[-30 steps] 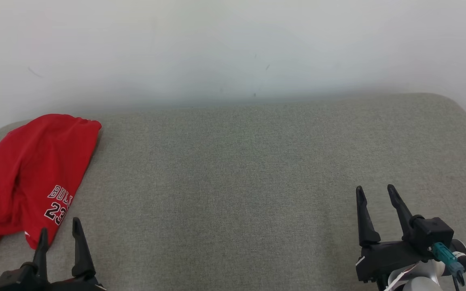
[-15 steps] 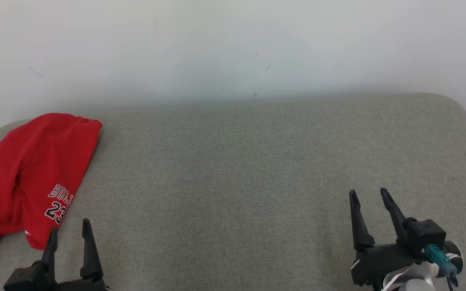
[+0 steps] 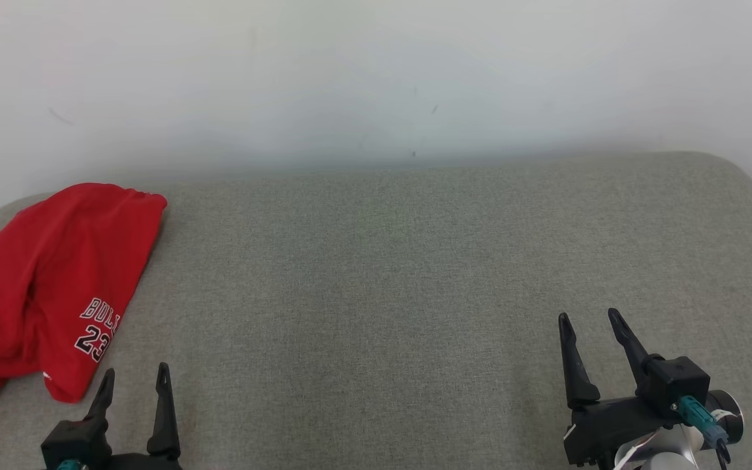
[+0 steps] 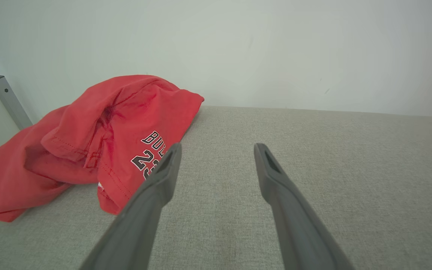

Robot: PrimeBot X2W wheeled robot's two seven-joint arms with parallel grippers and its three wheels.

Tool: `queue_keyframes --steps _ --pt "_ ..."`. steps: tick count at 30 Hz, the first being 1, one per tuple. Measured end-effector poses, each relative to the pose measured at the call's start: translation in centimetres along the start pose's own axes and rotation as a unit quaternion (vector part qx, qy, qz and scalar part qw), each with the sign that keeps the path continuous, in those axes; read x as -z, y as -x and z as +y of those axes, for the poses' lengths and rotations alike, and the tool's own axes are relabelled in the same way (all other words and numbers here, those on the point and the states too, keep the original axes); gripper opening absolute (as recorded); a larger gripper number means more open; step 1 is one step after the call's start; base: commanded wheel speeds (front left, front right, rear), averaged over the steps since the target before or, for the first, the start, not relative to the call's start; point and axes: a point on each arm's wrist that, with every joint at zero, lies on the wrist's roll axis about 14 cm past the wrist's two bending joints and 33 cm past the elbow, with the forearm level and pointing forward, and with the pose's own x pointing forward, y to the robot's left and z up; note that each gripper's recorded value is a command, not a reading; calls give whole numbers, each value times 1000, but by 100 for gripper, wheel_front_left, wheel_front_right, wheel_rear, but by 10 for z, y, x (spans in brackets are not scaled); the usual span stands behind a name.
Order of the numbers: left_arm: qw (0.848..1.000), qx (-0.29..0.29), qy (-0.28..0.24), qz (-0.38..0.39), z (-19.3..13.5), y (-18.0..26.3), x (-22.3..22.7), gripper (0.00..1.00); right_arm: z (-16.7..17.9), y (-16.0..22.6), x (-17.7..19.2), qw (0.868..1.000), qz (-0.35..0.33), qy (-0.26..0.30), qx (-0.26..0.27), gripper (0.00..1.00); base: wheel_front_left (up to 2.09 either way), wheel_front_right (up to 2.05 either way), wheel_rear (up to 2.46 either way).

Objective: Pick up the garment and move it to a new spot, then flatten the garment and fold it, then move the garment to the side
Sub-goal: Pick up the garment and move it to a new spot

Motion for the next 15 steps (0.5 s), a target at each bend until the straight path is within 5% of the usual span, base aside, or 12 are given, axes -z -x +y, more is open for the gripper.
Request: queue_keyframes --steps 15 --pt "1000 -26 17 7 13 4 -2 100 13 -10 1 1000 2 -4 -18 100 0 0 0"
